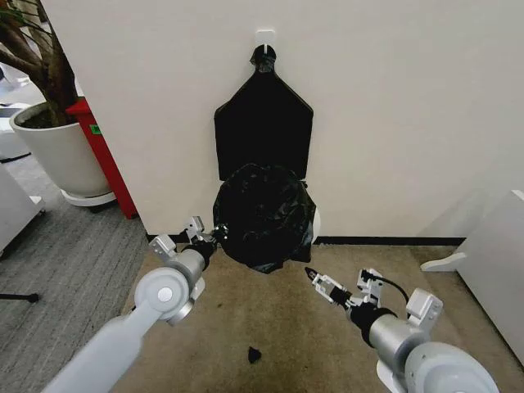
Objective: Place the garbage bag over the trash bin.
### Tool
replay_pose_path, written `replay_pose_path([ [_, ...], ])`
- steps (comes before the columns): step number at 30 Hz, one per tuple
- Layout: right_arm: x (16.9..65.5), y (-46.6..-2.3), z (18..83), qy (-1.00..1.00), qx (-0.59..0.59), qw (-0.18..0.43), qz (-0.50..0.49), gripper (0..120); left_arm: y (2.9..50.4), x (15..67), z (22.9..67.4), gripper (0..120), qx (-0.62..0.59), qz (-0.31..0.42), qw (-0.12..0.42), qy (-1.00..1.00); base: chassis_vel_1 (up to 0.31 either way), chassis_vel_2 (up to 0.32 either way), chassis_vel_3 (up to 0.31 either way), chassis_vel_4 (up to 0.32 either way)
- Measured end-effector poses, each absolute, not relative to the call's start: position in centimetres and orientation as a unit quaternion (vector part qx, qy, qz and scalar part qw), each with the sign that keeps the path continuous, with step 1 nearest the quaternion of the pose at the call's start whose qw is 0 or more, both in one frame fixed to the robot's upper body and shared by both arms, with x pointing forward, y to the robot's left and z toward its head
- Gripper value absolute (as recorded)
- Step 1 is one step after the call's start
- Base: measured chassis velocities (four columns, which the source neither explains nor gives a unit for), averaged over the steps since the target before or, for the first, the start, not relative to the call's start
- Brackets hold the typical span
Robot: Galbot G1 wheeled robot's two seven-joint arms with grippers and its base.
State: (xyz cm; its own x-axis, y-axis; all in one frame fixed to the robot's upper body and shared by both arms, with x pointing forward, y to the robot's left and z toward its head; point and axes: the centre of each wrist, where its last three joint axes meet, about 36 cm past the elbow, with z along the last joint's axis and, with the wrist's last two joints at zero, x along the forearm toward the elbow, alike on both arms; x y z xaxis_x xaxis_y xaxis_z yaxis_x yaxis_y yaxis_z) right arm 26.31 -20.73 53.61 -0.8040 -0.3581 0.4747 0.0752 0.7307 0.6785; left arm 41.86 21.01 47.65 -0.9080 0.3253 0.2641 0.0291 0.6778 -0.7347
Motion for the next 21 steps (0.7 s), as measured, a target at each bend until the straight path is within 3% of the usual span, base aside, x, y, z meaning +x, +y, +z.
replay_pose_path([
  [21,26.56,-19.81,54.07,-0.856,0.113,0.303,-0.404,100,20.39,41.44,46.64,1,-0.098,0.37,0.188,-0.904,0.0,0.0,0.0,0.0],
])
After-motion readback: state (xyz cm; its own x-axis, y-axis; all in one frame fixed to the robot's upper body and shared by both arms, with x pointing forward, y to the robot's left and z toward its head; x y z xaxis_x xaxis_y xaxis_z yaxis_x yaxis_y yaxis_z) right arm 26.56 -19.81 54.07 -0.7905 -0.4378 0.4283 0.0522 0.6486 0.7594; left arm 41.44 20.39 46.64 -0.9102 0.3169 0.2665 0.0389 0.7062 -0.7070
